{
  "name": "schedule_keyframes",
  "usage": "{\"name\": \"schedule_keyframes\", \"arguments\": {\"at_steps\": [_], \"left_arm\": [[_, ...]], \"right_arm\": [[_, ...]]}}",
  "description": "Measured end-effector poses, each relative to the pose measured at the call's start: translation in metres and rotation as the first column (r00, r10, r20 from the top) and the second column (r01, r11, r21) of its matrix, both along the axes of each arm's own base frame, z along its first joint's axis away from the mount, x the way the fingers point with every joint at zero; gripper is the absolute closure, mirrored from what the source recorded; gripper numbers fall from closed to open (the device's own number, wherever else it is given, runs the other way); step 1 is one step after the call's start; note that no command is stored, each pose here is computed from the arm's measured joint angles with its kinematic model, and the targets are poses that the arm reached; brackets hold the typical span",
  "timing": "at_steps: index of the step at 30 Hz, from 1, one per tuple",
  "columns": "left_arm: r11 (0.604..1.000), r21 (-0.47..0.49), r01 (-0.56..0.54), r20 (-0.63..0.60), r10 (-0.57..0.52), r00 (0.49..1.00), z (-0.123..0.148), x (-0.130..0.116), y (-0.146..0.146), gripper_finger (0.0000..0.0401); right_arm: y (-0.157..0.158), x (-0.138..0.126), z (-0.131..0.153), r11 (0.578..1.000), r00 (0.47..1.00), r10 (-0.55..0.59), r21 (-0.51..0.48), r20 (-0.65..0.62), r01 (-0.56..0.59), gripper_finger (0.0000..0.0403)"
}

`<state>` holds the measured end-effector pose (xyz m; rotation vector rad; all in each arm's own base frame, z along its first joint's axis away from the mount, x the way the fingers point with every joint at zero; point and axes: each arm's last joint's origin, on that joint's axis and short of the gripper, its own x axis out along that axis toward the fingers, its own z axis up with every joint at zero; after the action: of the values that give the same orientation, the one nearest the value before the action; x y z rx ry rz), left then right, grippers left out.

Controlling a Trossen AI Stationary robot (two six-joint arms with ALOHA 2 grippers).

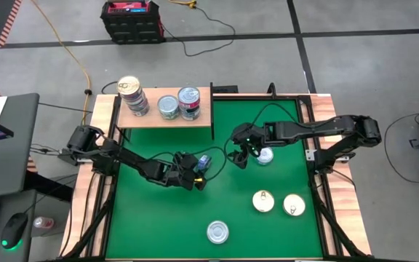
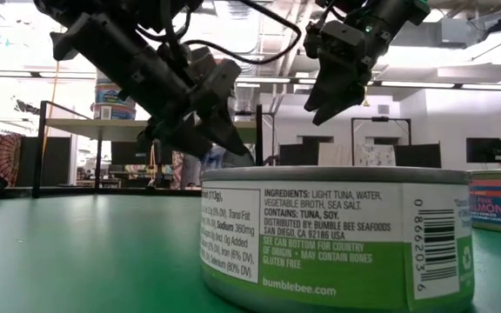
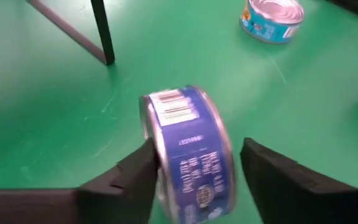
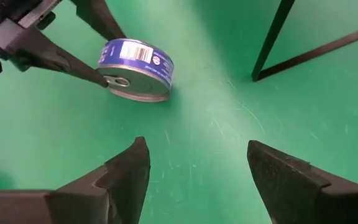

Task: Stack canned seafood by type on shelf
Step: Stack the dark blue tuna can on top of the red tuna can on the shelf

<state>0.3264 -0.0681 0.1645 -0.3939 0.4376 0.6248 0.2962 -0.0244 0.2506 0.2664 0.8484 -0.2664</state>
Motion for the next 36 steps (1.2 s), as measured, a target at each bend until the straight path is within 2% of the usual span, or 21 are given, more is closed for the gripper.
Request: {"name": "schedule_keyframes", "arguments": {"at_steps": [4,5,9,14,16,20,25,31,36], "left_arm": [[0.999,-0.025,0.026,-0.007,-0.027,1.0,0.001,-0.001,-0.001,0.0258],[0.999,-0.036,0.036,-0.002,-0.036,0.999,0.003,-0.001,-0.001,0.0265],[0.993,-0.059,0.107,0.032,-0.105,0.994,0.021,-0.005,-0.001,0.0265],[0.981,-0.077,0.181,0.165,-0.166,0.972,0.067,-0.019,0.006,0.0265],[0.973,-0.093,0.213,0.216,-0.189,0.958,0.086,-0.026,0.014,0.0265],[0.957,-0.13,0.26,0.252,-0.222,0.942,0.111,-0.045,0.033,0.0256],[0.938,-0.101,0.332,0.324,-0.284,0.902,0.137,-0.064,0.046,0.0251],[0.897,-0.063,0.438,0.365,-0.387,0.847,0.149,-0.072,0.049,0.0255],[0.879,-0.046,0.475,0.403,-0.419,0.814,0.153,-0.071,0.048,0.0254]], "right_arm": [[0.0,0.0,0.0,1.0,1.0,0.001,0.001,0.001,-0.001,0.0111],[0.0,0.0,0.0,1.0,1.0,0.005,0.007,0.001,-0.005,0.0111],[0.002,0.001,0.0,0.996,0.998,0.053,0.073,0.014,-0.054,0.0111],[0.005,0.004,0.003,0.982,0.994,0.091,0.161,0.063,-0.1,0.0111],[0.007,0.008,0.009,0.971,0.981,0.127,0.185,0.149,-0.154,0.0111],[0.012,0.013,0.03,0.96,0.929,0.157,0.17,0.334,-0.223,0.0111],[0.012,0.015,0.046,0.953,0.866,0.175,0.14,0.468,-0.268,0.0111],[0.012,0.024,0.053,0.951,0.813,0.121,0.169,0.569,-0.26,0.0111],[0.012,0.028,0.058,0.955,0.775,0.114,0.146,0.621,-0.257,0.0111]]}}
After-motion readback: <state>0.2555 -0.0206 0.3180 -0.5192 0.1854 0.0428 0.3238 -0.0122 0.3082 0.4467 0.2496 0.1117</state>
